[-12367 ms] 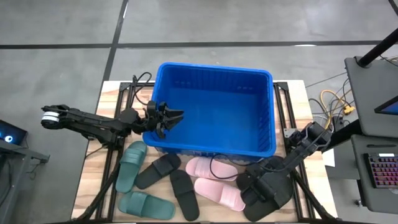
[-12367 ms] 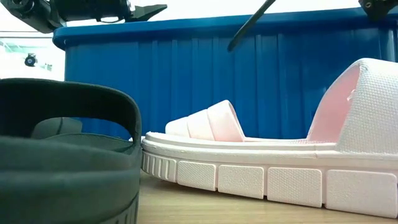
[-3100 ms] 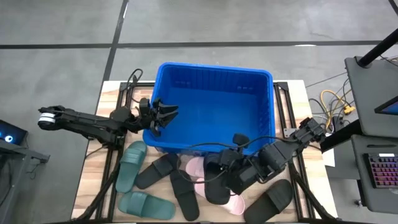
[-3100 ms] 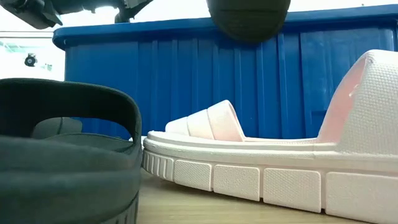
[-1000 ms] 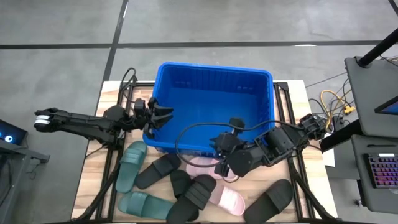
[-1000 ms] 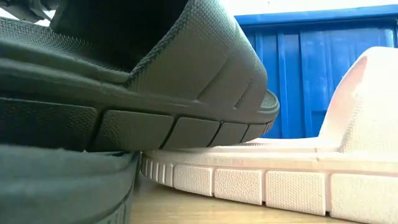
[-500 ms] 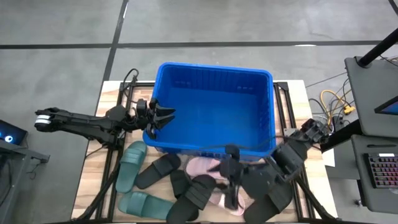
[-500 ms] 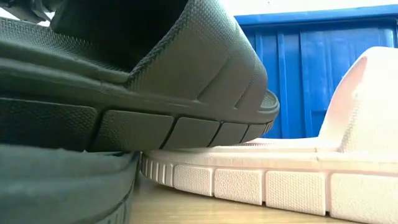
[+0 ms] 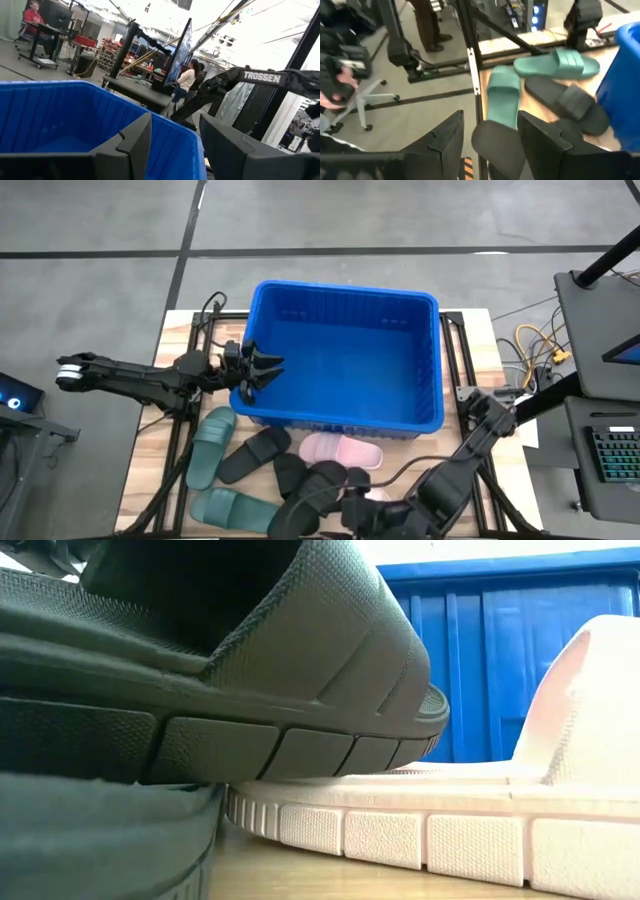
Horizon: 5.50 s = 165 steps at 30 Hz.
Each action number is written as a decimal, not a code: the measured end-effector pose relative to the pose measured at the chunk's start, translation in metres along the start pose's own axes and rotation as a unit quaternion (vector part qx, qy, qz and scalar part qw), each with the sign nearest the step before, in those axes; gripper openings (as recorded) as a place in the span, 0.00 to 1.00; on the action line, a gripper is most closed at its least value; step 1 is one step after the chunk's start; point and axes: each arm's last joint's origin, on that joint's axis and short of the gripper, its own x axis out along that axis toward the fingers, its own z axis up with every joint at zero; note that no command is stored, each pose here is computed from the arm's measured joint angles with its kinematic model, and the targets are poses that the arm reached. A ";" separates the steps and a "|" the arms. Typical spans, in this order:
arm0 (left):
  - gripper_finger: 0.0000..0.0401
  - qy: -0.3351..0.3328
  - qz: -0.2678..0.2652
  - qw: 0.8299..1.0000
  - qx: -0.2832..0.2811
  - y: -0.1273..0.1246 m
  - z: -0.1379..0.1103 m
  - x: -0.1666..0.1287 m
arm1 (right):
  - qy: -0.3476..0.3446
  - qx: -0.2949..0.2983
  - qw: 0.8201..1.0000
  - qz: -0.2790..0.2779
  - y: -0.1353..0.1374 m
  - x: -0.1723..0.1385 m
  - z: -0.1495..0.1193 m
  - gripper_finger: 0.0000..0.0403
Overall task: Pick and place slides into bin
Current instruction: Put the top right black slide into the blue bin
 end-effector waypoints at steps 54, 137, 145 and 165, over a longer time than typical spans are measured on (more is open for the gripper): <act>0.38 0.081 0.032 0.996 0.016 0.007 -0.016 -0.002 | 0.140 -0.046 0.979 -0.143 -0.003 0.114 -0.124 0.58; 0.38 0.083 0.033 0.996 0.015 0.007 -0.016 -0.002 | 0.290 0.108 0.948 -0.073 -0.091 0.086 -0.076 0.40; 0.38 0.084 0.033 0.996 0.015 0.007 -0.016 -0.002 | 0.172 0.141 0.975 0.015 -0.097 0.066 -0.066 0.40; 0.38 0.096 0.038 0.995 0.019 0.008 -0.018 -0.002 | 0.114 0.267 0.956 0.038 -0.143 0.060 -0.104 0.49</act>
